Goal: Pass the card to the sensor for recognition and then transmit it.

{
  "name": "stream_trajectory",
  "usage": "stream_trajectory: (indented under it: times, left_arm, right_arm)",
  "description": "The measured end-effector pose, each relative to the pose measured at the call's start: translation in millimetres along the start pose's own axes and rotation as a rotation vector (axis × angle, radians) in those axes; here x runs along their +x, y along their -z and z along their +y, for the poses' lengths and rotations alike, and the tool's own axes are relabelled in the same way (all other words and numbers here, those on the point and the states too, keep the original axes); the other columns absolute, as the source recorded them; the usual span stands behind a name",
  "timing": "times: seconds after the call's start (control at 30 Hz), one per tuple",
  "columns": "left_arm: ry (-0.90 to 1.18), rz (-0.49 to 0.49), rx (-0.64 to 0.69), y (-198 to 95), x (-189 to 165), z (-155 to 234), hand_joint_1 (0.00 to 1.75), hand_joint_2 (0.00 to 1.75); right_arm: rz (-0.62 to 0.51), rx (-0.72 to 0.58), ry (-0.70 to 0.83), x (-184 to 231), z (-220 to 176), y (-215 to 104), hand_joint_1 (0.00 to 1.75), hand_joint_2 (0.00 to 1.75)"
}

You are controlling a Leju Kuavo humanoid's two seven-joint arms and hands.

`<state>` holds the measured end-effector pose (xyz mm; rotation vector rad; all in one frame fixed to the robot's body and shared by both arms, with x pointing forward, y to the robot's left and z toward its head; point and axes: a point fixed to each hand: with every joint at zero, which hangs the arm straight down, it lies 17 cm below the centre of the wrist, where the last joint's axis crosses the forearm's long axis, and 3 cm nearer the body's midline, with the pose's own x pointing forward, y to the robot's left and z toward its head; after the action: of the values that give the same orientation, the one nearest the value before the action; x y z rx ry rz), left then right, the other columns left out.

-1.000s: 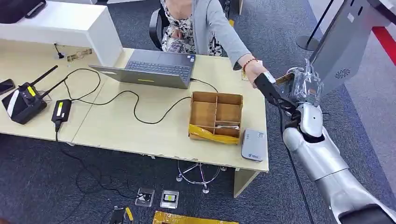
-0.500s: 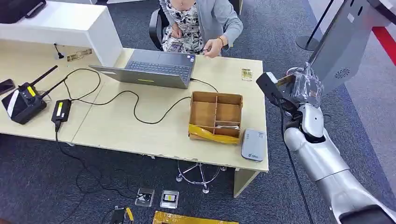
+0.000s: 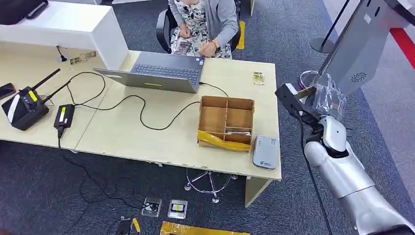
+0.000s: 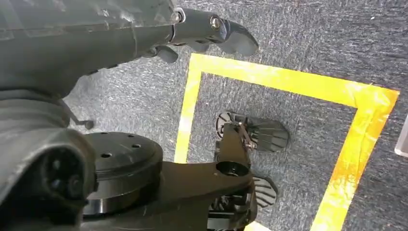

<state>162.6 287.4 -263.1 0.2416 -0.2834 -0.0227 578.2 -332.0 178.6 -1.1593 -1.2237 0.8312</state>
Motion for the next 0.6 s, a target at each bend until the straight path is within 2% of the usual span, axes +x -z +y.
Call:
stream_trajectory:
  times: [0.4, 0.6]
  left_arm:
    - [0.007, 0.004, -0.001, 0.2, -4.1, 1.1, 0.0, 0.0]
    - [0.027, -0.004, -0.005, 0.7, -5.5, 2.8, 0.0, 0.0]
  right_arm:
    - [-0.006, 0.028, -0.015, -14.0, 13.2, -15.4, 1.75, 1.75]
    - [-0.011, 0.088, -0.015, -18.3, 36.4, -28.4, 1.75, 1.75]
